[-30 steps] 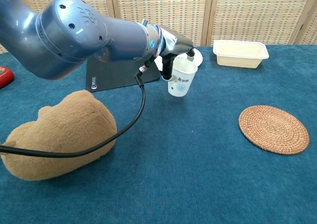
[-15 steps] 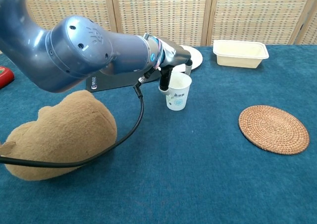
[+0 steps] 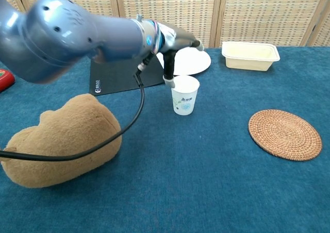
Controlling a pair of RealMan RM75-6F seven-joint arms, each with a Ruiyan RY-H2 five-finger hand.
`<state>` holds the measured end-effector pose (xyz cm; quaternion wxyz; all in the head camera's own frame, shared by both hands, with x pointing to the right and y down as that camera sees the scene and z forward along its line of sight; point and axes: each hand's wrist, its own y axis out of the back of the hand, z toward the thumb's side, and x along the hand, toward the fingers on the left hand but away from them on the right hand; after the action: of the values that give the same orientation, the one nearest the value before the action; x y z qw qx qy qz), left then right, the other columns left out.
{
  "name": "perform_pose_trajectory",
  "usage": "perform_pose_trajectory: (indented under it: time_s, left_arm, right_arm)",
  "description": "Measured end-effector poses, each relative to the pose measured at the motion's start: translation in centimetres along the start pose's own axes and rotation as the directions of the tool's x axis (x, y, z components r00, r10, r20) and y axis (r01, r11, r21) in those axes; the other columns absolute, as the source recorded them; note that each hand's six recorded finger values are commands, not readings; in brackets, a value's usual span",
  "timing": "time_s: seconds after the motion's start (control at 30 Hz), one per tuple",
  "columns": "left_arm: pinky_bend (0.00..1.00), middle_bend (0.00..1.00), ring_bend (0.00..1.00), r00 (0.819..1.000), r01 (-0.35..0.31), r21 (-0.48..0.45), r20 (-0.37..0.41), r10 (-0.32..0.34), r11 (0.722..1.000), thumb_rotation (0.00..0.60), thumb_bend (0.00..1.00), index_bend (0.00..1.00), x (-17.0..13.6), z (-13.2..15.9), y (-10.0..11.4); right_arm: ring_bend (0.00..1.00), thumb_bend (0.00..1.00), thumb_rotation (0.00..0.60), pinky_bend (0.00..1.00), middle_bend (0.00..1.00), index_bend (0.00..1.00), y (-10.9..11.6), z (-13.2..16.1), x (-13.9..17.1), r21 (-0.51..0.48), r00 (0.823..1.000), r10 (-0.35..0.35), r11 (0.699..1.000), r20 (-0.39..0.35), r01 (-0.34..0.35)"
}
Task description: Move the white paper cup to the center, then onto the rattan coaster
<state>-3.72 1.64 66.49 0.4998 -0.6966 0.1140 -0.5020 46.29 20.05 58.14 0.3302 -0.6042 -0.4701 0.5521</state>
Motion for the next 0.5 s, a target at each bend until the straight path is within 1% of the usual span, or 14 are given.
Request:
perform_pose_trajectory:
  time_s: [0.17,0.27,0.37,0.5]
  left_arm:
    - [0.00,0.00,0.00,0.995,-0.096,-0.077,-0.009,0.096,0.992,0.600,0.13,0.00,-2.8,-2.8,2.1]
    - [0.00,0.00,0.00,0.985,-0.169,-0.110,-0.042,0.165,0.980,0.600,0.09,0.00,-5.1,-5.5,2.9]
    - [0.00,0.00,0.00,0.971,-0.234,-0.131,-0.088,0.223,0.963,0.600,0.05,0.00,-7.7,-8.4,2.9]
    - [0.00,0.00,0.00,0.948,-0.304,-0.144,-0.144,0.284,0.942,0.600,0.05,0.00,-11.3,-12.1,1.9]
  right_arm:
    - [0.00,0.05,0.600,0.00,0.00,0.00,-0.1,0.5,0.1,0.006,1.000,0.003,1.000,-0.014,-0.003]
    - [0.00,0.05,0.600,0.00,0.00,0.00,-0.3,0.7,0.1,0.012,1.000,0.006,1.000,-0.021,-0.006]
    - [0.00,0.05,0.600,0.00,0.00,0.00,-0.6,1.1,0.1,0.019,0.999,0.016,1.000,-0.029,-0.015]
    - [0.00,0.05,0.600,0.00,0.00,0.00,-0.8,1.7,0.1,0.030,0.999,0.019,0.999,-0.043,-0.018]
